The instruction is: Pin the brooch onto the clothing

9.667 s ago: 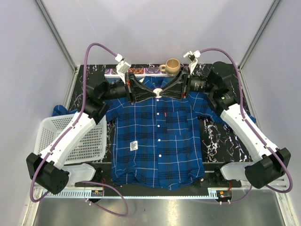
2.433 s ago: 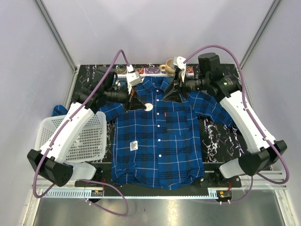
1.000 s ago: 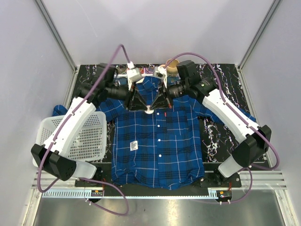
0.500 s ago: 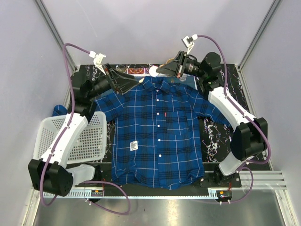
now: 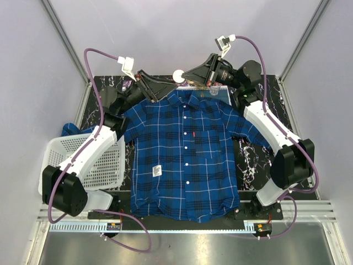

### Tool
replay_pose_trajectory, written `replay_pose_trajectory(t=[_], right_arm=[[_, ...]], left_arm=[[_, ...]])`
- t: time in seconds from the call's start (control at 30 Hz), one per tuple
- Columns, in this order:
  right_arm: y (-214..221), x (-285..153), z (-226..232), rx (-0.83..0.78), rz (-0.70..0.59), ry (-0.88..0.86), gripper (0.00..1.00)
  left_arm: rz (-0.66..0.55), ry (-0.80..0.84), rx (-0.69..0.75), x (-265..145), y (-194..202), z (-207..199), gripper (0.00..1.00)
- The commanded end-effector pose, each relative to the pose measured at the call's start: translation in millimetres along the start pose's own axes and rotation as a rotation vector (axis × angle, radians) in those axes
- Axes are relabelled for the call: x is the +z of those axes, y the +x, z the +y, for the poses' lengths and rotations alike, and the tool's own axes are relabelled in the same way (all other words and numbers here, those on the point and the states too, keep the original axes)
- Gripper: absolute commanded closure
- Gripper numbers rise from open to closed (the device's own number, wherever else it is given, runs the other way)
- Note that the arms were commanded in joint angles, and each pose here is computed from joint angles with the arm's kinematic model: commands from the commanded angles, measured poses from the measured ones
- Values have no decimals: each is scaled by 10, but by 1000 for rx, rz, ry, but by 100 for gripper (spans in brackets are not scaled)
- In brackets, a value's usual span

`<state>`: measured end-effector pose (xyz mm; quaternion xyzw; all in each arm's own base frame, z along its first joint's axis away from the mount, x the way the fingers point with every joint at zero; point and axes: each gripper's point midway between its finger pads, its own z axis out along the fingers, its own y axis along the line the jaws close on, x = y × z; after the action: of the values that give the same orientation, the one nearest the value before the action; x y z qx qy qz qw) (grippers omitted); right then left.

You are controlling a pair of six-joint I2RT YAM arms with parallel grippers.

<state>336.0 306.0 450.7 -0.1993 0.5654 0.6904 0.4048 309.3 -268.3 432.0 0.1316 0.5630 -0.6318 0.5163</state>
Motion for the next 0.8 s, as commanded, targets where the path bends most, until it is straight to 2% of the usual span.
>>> replay_pose_trajectory(t=[0.0, 0.6, 0.7, 0.73, 0.77], right_arm=[[-158, 22, 314, -72, -52, -49, 100], [-80, 8, 296, -76, -47, -40, 100], [-80, 22, 295, -78, -47, -43, 100], [-75, 34, 299, -78, -44, -46, 100], [-70, 34, 291, -77, -43, -44, 100]], left_arm=[[-109, 86, 51, 129, -300, -308, 49], [-127, 52, -10, 207, -327, -166, 77], [-122, 46, -17, 206, -311, -151, 88], [-121, 43, -17, 205, -307, -134, 99], [-123, 42, -11, 204, -314, -137, 100]])
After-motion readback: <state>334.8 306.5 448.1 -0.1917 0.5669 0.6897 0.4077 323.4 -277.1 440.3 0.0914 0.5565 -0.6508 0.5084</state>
